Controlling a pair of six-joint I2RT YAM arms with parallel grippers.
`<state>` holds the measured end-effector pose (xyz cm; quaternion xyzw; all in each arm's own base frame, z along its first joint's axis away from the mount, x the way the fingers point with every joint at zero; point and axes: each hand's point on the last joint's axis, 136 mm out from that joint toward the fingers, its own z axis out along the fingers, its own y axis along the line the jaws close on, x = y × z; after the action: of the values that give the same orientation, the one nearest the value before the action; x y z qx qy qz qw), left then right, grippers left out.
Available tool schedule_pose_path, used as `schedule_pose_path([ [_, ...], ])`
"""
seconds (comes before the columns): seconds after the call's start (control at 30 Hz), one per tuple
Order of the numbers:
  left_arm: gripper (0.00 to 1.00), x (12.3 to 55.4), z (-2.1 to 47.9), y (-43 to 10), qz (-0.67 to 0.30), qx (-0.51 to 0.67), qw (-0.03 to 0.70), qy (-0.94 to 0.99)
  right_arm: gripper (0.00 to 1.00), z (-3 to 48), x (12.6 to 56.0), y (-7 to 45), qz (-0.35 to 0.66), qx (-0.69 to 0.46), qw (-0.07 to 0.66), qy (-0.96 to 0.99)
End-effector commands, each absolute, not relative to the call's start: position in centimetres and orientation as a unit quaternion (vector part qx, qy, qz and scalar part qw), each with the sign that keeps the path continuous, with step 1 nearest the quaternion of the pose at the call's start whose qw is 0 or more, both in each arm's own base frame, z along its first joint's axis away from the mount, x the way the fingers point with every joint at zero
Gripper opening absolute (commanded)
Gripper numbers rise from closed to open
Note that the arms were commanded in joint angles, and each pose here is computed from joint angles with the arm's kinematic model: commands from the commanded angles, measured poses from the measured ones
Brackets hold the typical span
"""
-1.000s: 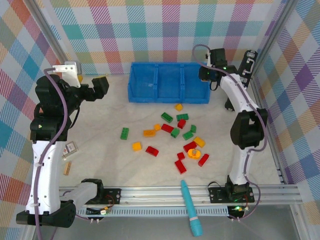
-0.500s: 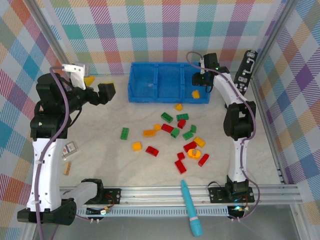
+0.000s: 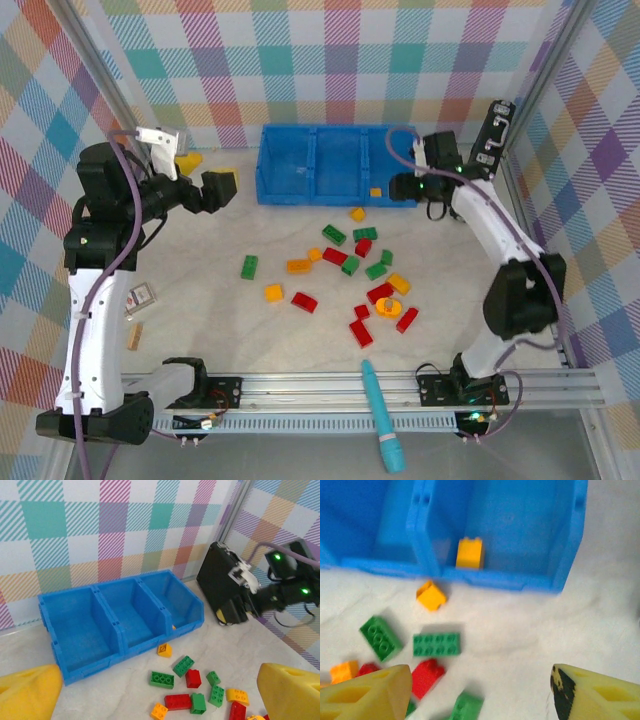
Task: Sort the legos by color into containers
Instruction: Place the lego in the container, then pick up the lego from the center of the table.
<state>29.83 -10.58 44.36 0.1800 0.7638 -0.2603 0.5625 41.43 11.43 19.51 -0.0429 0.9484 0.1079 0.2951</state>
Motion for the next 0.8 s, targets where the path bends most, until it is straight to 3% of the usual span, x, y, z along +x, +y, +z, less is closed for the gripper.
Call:
schedule_pose_path([
  [0.0, 1.00, 29.2, 45.1, -10.6, -0.264, 0.193, 0.571, 0.753, 0.74, 15.2, 37.3, 12.8, 0.141, -0.012, 0.225, 0.964],
  [0.17, 1.00, 29.5, 44.9, -10.6, -0.268, 0.190, 0.567, 0.755, 0.74, 12.2, 34.9, 14.7, 0.161, 0.003, 0.192, 0.968],
  [0.47, 1.00, 29.1, 45.0, -10.5, -0.262, 0.190, 0.576, 0.750, 0.73, 6.0, 35.3, 15.9, 0.132, 0.023, 0.138, 0.981],
  [0.77, 1.00, 29.3, 44.8, -10.3, -0.256, 0.186, 0.577, 0.753, 0.61, 2.3, 36.7, 15.2, 0.084, 0.027, 0.116, 0.989],
])
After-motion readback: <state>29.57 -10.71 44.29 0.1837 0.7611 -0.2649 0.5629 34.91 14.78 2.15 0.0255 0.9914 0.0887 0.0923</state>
